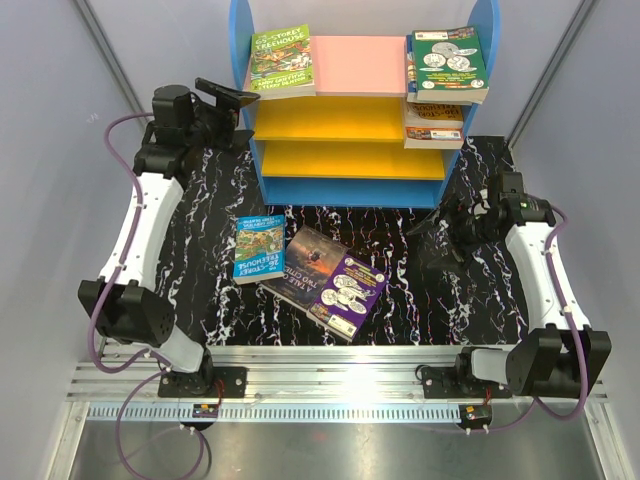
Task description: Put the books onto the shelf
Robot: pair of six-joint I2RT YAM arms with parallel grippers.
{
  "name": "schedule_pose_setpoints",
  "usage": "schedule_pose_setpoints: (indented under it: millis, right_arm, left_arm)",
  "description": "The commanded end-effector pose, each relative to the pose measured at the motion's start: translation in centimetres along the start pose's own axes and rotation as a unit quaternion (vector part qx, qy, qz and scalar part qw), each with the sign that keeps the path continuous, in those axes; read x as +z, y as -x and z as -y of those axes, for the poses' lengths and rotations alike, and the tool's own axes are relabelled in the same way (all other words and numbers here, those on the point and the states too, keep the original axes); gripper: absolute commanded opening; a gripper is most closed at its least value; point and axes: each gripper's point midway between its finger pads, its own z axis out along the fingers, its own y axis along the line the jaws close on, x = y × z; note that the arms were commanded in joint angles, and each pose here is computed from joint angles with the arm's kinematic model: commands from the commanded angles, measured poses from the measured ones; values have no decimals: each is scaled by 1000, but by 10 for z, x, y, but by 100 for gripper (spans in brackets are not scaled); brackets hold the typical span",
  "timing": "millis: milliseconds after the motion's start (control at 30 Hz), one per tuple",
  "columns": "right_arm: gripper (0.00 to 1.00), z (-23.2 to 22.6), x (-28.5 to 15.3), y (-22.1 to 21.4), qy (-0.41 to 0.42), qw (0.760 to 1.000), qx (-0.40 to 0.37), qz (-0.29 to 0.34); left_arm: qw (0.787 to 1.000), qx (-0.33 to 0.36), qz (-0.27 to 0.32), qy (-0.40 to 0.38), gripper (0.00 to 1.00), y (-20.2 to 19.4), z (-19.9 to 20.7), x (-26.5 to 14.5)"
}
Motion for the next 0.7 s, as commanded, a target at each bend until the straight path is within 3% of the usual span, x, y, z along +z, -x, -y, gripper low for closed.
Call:
schedule_pose_setpoints:
  millis: [0,100,267,333,433,500,533,600,667]
  right_arm:
    - [100,-7,-7,-5,24,1000,-13,3]
    - [100,-4,-7,-6,22,1000,-17,6]
    - [100,0,4,-5,28,1000,-7,-5]
    - [100,1,9,-4,33,999,2,-7]
    - [100,2,13,-3,37,999,6,-7]
    - [100,3,15,-1,35,999,8,-9]
    - [100,3,15,-1,34,999,6,-9]
    - [100,4,16,1,28,1000,4,-8]
    - [100,4,14,2,24,1000,-1,-5]
  left_arm:
    - [998,62,-17,10,92,-4,-4,-24]
    - [990,127,-20,51,92,-7,-30,-37]
    - [970,176,-44,162,92,-24,-130,-62]
    - [946,251,-52,197,93,-33,-160,-65]
    - [887,364,-98,267,95,-59,-198,-63]
    - [834,436,-157,299,96,-94,-224,-57]
    - [814,464,-149,318,97,-95,-229,-55]
    - [767,504,-190,349,98,-121,-256,-51]
    - [736,523,-213,372,98,-131,-276,-52]
